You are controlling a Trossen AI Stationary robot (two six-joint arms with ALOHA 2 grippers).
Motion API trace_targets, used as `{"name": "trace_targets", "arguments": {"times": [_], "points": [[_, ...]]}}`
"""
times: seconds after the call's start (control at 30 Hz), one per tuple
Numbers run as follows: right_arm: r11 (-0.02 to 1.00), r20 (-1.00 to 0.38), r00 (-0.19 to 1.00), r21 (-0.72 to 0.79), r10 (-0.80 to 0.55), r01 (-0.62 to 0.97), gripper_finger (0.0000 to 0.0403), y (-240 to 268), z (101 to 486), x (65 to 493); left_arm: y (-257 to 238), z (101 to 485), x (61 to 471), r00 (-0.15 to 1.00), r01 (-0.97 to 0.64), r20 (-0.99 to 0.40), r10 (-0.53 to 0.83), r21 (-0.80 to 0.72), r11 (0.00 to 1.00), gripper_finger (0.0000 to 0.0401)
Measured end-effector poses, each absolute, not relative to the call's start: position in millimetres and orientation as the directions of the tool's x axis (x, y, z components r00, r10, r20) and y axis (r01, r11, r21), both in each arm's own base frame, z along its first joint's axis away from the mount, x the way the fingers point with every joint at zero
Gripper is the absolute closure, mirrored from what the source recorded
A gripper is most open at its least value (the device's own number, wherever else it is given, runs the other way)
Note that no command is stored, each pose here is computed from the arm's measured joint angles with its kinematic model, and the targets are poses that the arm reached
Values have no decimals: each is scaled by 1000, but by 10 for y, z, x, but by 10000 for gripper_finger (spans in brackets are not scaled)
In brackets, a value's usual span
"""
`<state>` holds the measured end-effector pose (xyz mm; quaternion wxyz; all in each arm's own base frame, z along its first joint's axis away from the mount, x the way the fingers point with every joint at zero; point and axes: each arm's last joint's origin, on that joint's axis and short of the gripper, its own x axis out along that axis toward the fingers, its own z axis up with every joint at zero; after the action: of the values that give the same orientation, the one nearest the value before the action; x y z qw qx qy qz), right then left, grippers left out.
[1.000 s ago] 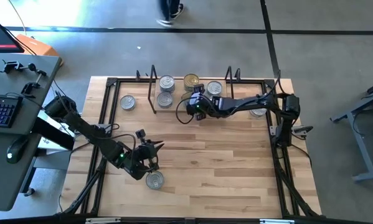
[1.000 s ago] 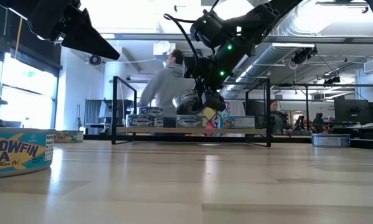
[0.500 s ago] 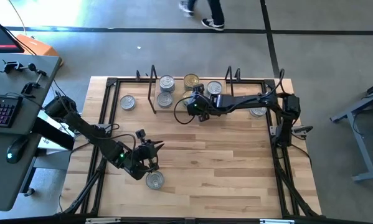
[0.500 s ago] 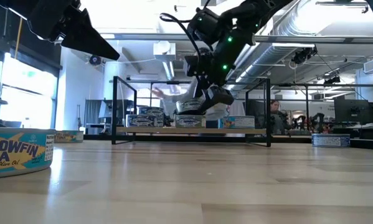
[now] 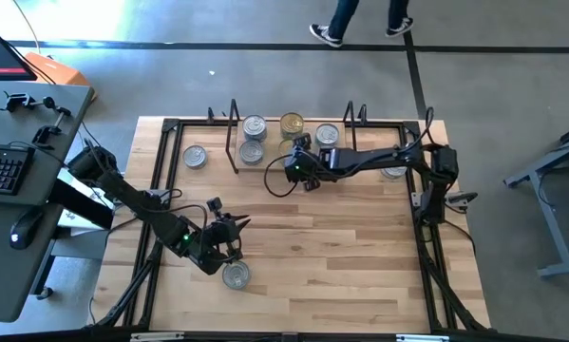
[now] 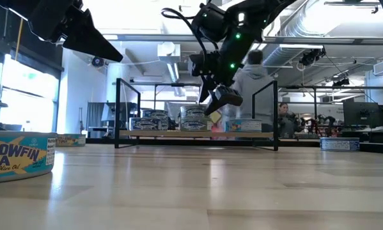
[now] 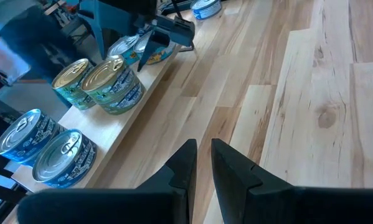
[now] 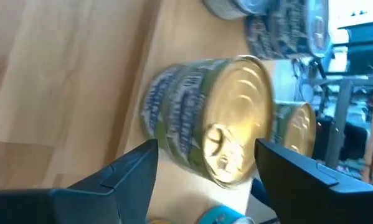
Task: Stack canned seafood by type on shelf
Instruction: Stack the Green-blue tuna can on top of the other Green-blue tuna can on the shelf
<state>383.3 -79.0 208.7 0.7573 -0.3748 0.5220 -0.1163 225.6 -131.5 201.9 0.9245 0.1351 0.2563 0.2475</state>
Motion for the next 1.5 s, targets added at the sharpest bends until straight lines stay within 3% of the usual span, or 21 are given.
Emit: {"name": "trace_targets", "arguments": {"times": [0.23, 0.4, 0.53, 0.7, 0.9, 1.07, 1.23, 1.37, 1.5], "points": [[755, -679, 479, -654, -557, -49, 144, -592, 2428, 3693, -1314, 2014, 2249, 744, -385, -409, 529, 385, 839, 359], [875, -694, 598, -484, -400, 24, 144, -391, 2584, 3517, -1322, 2014, 2243, 745, -382, -409, 527, 386, 840, 359], [919, -695, 636, -389, -336, 61, 144, -247, 2310, 3316, -1322, 2013, 2243, 745, -382, -409, 527, 387, 839, 359], [957, -592, 760, -253, -268, 141, 144, 57, 1850, 3126, -1292, 1958, 2237, 743, -399, -398, 537, 381, 834, 359], [982, -362, 915, -10, -180, 189, 144, 505, 1449, 2896, -1185, 1767, 2245, 770, -443, -369, 521, 280, 852, 359], [977, -265, 946, 50, -186, 206, 144, 818, 1268, 2812, -1148, 1756, 2340, 868, -309, -342, 360, 197, 930, 363], [971, -271, 935, -5, -230, 238, 144, 952, 1166, 2900, -1243, 1916, 2479, 917, 62, -397, 32, 220, 973, 390], [972, -271, 934, -28, -231, 232, 144, 981, 1143, 2984, -1330, 2009, 2482, 778, 197, -620, -99, 91, 976, 398], [972, -268, 935, -52, -233, 228, 144, 981, 1145, 3007, -1389, 1971, 2344, 585, 119, -783, -209, -171, 978, 400]]}}
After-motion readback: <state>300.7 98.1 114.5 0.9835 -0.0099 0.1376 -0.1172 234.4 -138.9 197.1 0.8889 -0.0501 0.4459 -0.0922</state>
